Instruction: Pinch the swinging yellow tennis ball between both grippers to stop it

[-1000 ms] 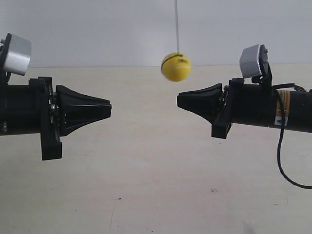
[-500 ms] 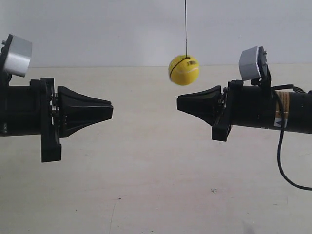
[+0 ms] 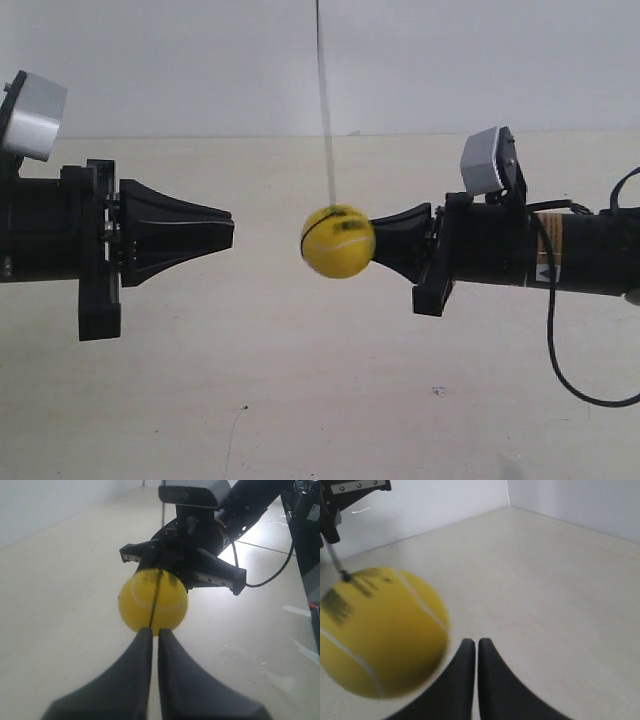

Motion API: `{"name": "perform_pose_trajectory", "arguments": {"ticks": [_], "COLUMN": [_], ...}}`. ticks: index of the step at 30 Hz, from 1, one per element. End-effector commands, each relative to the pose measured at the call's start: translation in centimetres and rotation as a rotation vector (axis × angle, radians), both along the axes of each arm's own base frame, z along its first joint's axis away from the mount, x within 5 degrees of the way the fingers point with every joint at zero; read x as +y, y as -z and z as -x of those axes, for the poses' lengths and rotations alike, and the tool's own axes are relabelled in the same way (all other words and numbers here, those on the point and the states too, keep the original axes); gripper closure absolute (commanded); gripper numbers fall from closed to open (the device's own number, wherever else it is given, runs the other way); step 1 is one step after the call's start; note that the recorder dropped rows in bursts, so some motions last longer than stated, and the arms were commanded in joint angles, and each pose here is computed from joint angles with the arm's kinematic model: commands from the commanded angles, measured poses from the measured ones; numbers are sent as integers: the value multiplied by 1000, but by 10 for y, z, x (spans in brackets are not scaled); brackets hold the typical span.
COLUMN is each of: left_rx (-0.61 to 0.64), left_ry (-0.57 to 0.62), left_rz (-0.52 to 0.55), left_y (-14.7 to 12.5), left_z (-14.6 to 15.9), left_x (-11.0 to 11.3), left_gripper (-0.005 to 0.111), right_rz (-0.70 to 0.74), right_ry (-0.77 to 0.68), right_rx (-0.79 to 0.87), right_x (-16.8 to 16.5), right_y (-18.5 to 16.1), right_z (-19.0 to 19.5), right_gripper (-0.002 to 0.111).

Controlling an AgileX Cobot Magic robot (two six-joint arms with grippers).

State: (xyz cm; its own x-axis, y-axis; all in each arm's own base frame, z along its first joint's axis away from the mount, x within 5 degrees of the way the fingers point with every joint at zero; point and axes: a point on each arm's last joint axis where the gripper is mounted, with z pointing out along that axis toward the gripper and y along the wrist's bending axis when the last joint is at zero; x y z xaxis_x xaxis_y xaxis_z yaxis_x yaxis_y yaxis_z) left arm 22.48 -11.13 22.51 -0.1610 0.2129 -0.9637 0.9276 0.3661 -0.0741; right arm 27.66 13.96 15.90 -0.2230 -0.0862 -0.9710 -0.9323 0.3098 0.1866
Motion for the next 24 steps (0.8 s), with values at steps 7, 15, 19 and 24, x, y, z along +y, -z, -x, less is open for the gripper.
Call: {"name": "perform_pose_trajectory", "arguments": {"ticks": [7,15,19,24], "left_rx": [-2,-2,-4,-23], "left_ry": [20,20,49,43], "left_rz": [10,10,5,-56], "left_y": [-1,-1,-1,3], "left_z": [1,1,4,5], "left_x": [-2,-2,-9,-16], "left_gripper": [102,102,102,102], "right_rz": [4,13,0,-5], "right_ry": [-38,-29,-36,-40], "right_rx": [-72,-84,-89,-99], "right_x": [26,26,26,26], "right_y": [-2,-1,-3,-3], "right_z": [8,7,8,8], "right_gripper": [108,108,108,108]}}
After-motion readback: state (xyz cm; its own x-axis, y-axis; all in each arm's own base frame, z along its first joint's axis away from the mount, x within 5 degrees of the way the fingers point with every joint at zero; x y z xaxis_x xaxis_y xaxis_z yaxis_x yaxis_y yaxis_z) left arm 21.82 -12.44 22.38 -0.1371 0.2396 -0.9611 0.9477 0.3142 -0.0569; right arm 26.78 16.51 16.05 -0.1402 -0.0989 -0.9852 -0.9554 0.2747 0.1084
